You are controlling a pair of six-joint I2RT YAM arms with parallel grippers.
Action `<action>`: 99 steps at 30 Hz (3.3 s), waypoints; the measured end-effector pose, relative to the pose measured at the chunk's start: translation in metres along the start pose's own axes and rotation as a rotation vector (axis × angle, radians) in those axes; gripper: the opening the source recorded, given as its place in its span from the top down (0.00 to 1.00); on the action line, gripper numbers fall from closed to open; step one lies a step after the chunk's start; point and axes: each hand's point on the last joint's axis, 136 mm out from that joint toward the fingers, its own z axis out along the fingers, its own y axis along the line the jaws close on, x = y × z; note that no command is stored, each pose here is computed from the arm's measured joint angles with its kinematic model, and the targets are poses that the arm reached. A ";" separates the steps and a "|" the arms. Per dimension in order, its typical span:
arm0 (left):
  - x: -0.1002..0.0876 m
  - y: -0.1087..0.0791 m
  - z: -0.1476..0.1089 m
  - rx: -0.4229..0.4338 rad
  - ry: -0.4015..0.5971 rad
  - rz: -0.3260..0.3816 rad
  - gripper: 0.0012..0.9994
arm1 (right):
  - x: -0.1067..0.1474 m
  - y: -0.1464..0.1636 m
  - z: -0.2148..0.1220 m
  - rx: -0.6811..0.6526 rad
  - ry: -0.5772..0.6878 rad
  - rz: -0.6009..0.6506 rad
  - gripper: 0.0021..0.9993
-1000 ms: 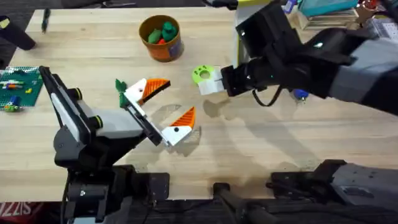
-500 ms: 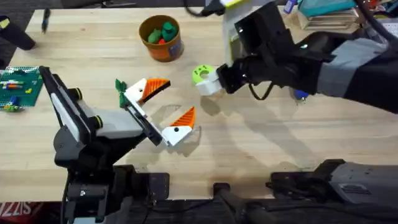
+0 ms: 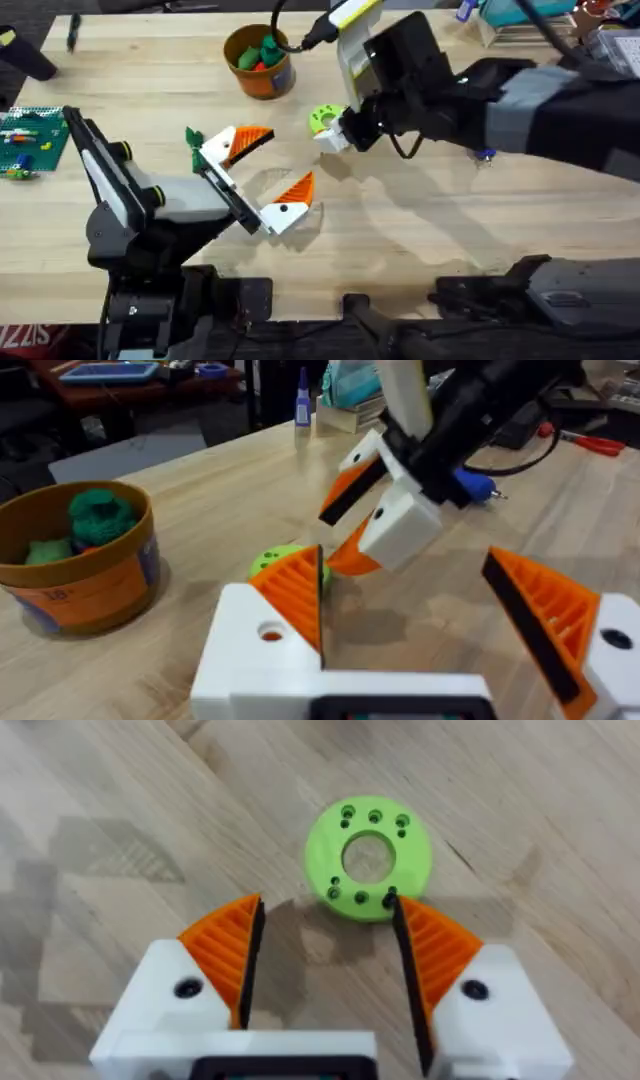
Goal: Pick up the gripper from the table and insert it into the empty holder that is missing its gripper. Then pick up a screw, insert it into the mounting hole, and use the screwdriver to tighten it. Finally, clean up the table by picking up the vegetable and placing it into the bucket.
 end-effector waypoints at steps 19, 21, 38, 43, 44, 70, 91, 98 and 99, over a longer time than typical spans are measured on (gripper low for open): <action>0.000 0.000 0.000 0.000 0.000 0.000 0.01 | 0.008 -0.028 0.025 0.038 0.014 0.038 0.55; 0.000 0.000 0.000 0.000 0.000 0.000 0.01 | 0.008 -0.028 0.025 0.038 0.014 0.038 0.56; 0.000 0.000 0.000 0.000 0.000 0.000 0.01 | 0.016 -0.029 0.038 0.035 0.038 0.041 0.56; 0.000 0.000 0.000 0.000 0.000 0.000 0.01 | 0.015 -0.029 0.038 0.035 0.036 0.041 0.57; 0.000 0.000 0.000 0.000 0.000 0.000 0.01 | 0.015 -0.029 0.038 0.035 0.037 0.041 0.58; 0.000 0.000 0.000 0.000 0.000 0.000 0.01 | 0.014 -0.030 0.046 0.037 0.026 0.041 0.57; 0.000 0.000 0.000 0.000 0.000 0.000 0.01 | 0.018 -0.030 0.046 0.036 0.038 0.042 0.73; 0.000 0.000 0.000 0.000 0.000 0.000 0.01 | 0.018 -0.030 0.046 0.036 0.038 0.042 0.78; 0.000 0.000 0.000 0.000 0.000 0.000 0.01 | 0.018 -0.030 0.046 0.036 0.038 0.042 0.79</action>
